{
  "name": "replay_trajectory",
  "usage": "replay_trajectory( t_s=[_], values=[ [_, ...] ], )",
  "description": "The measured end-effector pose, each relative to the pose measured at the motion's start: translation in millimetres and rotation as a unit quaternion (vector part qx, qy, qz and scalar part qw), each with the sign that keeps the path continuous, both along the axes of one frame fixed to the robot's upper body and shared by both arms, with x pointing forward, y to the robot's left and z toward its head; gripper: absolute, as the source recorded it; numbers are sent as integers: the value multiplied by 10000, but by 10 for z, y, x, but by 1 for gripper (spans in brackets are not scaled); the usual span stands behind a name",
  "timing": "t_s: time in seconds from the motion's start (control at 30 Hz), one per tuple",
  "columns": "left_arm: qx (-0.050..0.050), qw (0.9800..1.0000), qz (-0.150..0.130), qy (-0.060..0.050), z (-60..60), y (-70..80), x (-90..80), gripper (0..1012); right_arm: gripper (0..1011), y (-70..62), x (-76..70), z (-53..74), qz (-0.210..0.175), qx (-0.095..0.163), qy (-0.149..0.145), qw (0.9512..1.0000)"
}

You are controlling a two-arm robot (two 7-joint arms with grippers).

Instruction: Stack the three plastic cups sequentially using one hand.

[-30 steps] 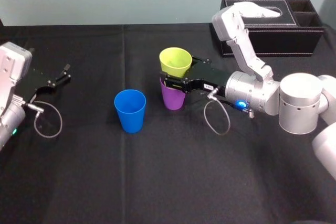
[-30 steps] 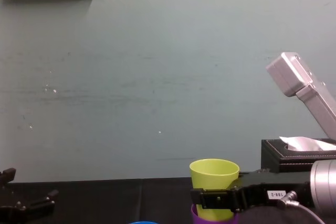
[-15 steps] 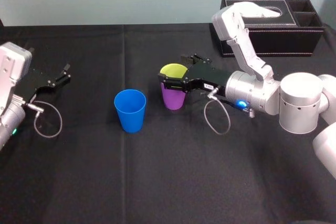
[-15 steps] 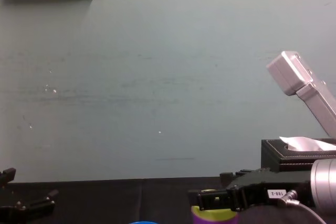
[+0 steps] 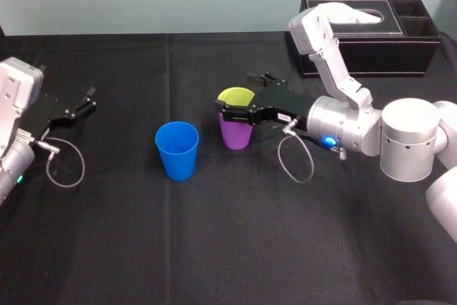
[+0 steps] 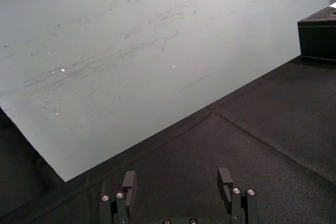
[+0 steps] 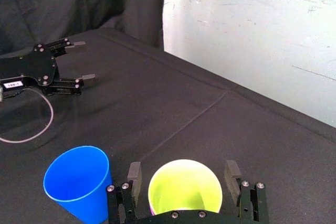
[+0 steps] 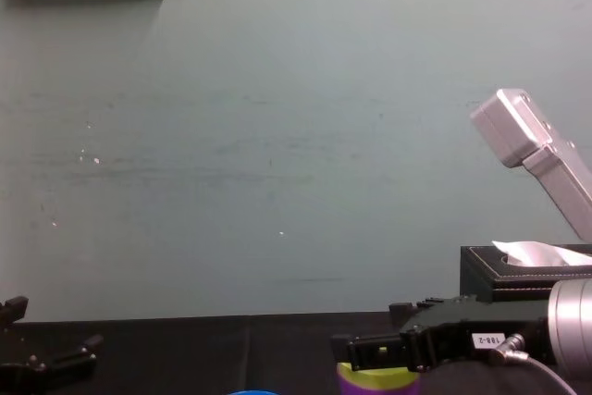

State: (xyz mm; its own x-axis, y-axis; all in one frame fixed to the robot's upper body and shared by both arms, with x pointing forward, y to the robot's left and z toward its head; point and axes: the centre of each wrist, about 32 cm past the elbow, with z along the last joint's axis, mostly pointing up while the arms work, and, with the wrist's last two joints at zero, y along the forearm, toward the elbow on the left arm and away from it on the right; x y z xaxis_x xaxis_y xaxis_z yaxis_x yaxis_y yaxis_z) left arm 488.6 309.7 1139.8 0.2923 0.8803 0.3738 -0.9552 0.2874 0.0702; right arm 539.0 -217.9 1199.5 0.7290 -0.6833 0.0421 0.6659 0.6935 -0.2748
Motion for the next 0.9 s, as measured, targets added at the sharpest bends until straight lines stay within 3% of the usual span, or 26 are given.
replay_trajectory(
  t_s=[0.13, 0.47, 0.63, 0.9],
  values=[
    [0, 10000, 0, 0, 0, 0, 0, 1010, 1003, -17, 1, 2, 17, 2, -25, 10000],
    [0, 10000, 0, 0, 0, 0, 0, 1010, 1003, -199, -38, 72, 167, 173, -267, 9994],
    [0, 10000, 0, 1, 0, 0, 0, 1010, 1003, -247, -155, 68, 359, 222, -184, 9989],
    [0, 10000, 0, 0, 0, 0, 0, 1010, 1003, -190, -425, 13, 759, 83, 27, 9971]
  ],
)
